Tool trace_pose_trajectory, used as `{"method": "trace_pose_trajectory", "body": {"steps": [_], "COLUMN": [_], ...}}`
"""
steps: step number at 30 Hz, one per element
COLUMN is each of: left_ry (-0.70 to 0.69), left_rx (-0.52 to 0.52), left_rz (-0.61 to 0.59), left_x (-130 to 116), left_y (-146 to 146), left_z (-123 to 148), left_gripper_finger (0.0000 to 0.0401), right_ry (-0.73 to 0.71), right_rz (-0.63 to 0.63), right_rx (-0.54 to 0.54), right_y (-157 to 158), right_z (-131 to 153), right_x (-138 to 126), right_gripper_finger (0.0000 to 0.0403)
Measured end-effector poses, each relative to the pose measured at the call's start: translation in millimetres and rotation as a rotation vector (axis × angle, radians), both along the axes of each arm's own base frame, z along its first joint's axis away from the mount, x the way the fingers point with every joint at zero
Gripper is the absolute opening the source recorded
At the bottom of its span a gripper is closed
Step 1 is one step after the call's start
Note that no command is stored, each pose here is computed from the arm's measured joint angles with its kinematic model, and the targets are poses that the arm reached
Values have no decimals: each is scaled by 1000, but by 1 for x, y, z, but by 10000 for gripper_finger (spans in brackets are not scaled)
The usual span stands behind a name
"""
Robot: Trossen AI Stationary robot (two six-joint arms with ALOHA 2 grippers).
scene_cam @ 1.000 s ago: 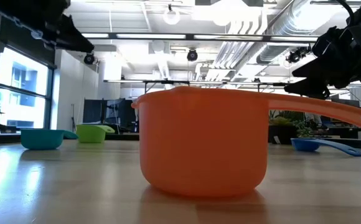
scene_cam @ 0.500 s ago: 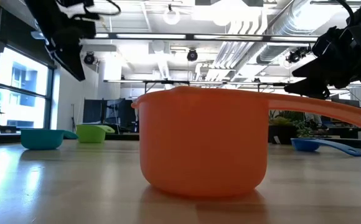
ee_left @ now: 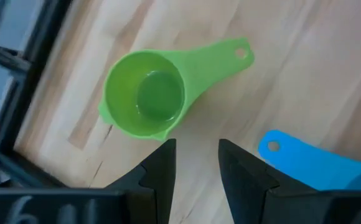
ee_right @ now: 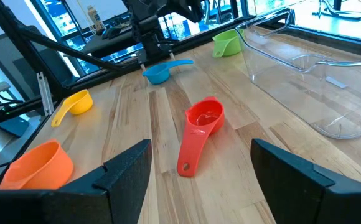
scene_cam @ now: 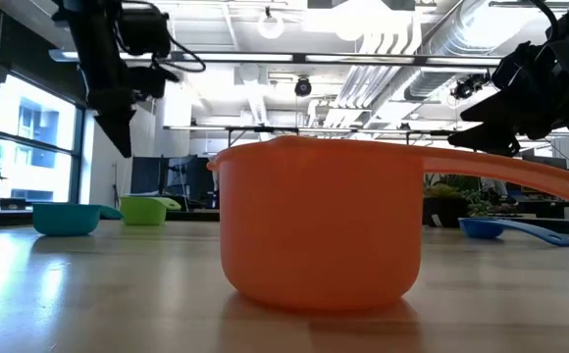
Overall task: Nest measuring cups in basket
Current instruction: Stack the green measuring cup on the orange measuring cup
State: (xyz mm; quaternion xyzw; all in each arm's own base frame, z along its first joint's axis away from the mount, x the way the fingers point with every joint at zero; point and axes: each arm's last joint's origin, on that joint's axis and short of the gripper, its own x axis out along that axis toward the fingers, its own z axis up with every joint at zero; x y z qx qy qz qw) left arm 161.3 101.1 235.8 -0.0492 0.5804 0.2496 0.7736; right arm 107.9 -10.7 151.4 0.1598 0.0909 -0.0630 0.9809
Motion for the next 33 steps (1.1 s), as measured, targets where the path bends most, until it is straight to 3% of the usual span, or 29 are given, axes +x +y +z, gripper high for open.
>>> {"method": "trace_pose_trajectory", "body": {"steps": [11, 17, 33], "left_ry": [80, 114, 168], "left_rx": [-86, -72, -119], "left_rz": [-259, -384, -368], "left_x": [0, 3, 17], "left_y": [18, 20, 43], "left_z": [-14, -18, -51], "left_gripper_finger": [195, 211, 212], "right_ry": [0, 0, 0], "right_rz": [0, 0, 0], "right_rx": [0, 0, 0], "right_y": [0, 0, 0], "right_z": [0, 0, 0], "right_x": [0, 0, 0], "right_gripper_finger": [265, 265, 265]}}
